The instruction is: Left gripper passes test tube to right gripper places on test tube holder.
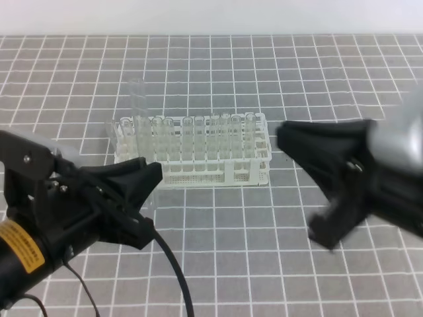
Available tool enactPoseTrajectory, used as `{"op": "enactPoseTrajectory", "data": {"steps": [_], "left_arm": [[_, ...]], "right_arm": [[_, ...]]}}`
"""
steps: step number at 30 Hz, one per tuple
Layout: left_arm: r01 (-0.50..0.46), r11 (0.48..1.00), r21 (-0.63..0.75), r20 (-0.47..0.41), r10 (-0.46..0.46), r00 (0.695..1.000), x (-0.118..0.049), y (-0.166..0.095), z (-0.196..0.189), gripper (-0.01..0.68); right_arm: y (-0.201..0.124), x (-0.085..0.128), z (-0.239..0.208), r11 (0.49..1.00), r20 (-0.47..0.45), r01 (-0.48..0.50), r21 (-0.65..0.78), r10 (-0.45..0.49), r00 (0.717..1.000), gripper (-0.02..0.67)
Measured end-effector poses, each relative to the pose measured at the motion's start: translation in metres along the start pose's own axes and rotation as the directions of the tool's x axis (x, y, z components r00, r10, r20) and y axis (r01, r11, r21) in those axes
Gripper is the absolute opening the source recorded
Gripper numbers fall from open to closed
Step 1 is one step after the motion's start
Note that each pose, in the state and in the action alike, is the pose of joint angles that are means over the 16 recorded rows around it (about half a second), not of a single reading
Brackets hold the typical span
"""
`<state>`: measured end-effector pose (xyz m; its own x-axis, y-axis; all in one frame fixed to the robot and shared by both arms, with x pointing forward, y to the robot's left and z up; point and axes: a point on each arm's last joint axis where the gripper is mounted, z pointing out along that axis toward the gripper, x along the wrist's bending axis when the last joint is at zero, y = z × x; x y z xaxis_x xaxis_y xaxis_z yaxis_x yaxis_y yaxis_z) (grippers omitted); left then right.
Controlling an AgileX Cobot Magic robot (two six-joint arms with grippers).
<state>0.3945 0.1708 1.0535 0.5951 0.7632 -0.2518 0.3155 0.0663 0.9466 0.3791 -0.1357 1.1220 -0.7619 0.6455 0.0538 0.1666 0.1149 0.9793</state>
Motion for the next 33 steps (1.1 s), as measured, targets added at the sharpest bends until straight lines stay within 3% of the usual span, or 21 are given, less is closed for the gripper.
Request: {"op": "enactPoseTrajectory", "data": {"steps": [8,14,18,28,33], "left_arm": [[-0.027,1.000,-0.007,0.007,0.027,1.000,-0.001,0.000,0.000,0.051],[-0.057,0.998,-0.005,0.013,0.058,0.998,-0.001,0.000,0.000,0.045],[-0.093,0.996,-0.006,0.023,0.094,0.995,-0.002,0.000,0.000,0.051],[-0.165,0.985,-0.042,0.056,0.167,0.984,-0.006,0.003,0.000,0.080],[-0.176,0.982,-0.066,0.069,0.180,0.981,-0.007,0.005,0.000,0.080]], "right_arm": [[-0.026,0.014,-0.022,0.972,0.046,0.145,-0.184,-0.139,0.989,-0.012],[-0.034,0.023,-0.021,0.963,0.028,0.155,-0.221,-0.152,0.988,0.016],[-0.028,0.029,-0.015,0.967,0.004,0.117,-0.227,-0.119,0.993,0.092],[-0.004,0.039,0.013,0.970,-0.018,0.043,-0.239,-0.049,0.999,0.369],[0.005,0.044,0.032,0.968,-0.006,0.035,-0.249,-0.038,0.999,0.444]]}}
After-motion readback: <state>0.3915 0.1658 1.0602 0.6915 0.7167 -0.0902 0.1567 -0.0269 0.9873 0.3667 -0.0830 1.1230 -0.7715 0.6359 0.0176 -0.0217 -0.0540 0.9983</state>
